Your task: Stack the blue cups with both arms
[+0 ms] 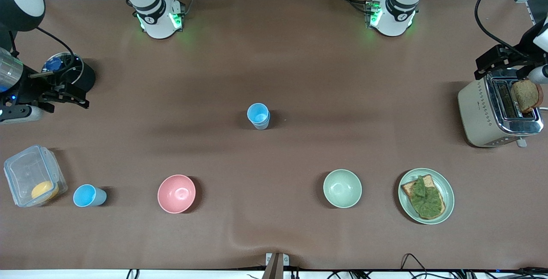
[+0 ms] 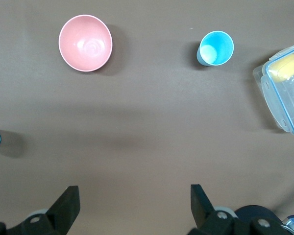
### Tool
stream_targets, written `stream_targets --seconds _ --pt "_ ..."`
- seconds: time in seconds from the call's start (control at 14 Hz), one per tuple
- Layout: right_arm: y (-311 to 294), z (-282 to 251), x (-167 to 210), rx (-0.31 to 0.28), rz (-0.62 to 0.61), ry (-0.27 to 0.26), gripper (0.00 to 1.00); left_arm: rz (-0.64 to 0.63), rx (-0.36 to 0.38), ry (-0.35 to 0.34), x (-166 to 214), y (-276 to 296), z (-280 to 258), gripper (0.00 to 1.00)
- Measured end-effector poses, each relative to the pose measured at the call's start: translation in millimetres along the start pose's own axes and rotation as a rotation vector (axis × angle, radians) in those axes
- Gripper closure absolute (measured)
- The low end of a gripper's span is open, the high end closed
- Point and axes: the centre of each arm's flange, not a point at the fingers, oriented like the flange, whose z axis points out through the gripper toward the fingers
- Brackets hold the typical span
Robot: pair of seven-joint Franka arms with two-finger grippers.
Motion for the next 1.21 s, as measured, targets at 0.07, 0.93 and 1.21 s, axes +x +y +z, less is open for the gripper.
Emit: stream_targets --seconds 0.07,0.93,1.21 --pt "0 0 0 0.000 0.000 0.000 0.00 0.001 0.000 0.000 0 1 0 0.00" --pt "-9 0 1 0.001 -0.015 0.000 0.00 0.150 -0.001 -0.034 -1 31 7 0.00" --pt "-9 0 1 0.001 -0.015 0.000 0.00 0.133 -0.004 -0.039 1 22 10 0.00"
